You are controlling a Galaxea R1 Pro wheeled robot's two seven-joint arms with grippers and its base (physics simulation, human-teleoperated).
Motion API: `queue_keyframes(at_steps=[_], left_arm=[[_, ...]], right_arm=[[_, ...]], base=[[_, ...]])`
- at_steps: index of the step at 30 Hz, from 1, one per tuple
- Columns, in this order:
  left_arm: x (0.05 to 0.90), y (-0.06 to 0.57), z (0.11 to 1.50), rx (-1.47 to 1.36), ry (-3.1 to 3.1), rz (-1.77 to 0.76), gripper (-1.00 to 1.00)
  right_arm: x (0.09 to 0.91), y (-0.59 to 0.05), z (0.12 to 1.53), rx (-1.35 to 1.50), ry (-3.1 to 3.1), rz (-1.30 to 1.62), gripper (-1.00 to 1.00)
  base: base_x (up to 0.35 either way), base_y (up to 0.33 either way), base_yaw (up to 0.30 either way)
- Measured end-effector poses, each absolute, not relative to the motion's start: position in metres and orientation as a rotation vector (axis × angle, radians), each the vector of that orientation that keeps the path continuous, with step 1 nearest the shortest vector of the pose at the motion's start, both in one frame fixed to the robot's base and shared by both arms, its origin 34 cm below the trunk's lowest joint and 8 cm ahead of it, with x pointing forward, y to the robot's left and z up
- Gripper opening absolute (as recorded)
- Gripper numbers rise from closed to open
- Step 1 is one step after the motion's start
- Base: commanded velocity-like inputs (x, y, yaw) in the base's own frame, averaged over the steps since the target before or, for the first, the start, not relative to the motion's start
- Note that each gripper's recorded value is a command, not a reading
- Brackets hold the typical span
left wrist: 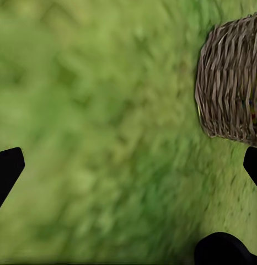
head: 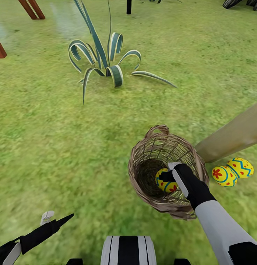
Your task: Take the three Easter eggs out of the wicker basket on the lawn in the garden, then place them on the lawn next to a single tree (choose any tree) so that all three eggs are next to the same tree and none are left in the basket.
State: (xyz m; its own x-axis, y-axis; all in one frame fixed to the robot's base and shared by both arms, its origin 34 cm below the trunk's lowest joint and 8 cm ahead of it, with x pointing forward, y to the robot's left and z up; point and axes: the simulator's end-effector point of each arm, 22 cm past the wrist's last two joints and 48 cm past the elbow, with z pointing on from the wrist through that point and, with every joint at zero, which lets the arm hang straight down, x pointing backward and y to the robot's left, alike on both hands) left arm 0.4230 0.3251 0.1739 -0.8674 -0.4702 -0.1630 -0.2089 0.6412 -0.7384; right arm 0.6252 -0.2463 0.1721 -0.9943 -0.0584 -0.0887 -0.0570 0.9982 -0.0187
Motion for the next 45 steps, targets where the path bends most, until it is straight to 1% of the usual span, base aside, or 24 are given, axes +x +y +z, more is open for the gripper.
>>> queue_keyframes(at_steps=[25, 26, 45], left_arm=[[0.4175, 0.3255, 0.1679, -0.552, 2.537, -1.072, 1.0], [0.4175, 0.3255, 0.1679, -0.552, 2.537, -1.072, 1.0], [0.4202, 0.3255, 0.1709, -0.548, 2.53, -1.072, 1.0]], right_arm=[[0.6195, -0.2466, 0.1627, -0.09, 3.068, -0.026, 1.0], [0.6194, -0.2466, 0.1627, -0.09, 3.068, -0.026, -1.0], [0.6225, -0.2469, 0.1675, -0.092, 3.059, -0.029, -1.0]], base=[[0.0, 0.0, 0.0], [0.0, 0.0, 0.0], [0.0, 0.0, 0.0]])
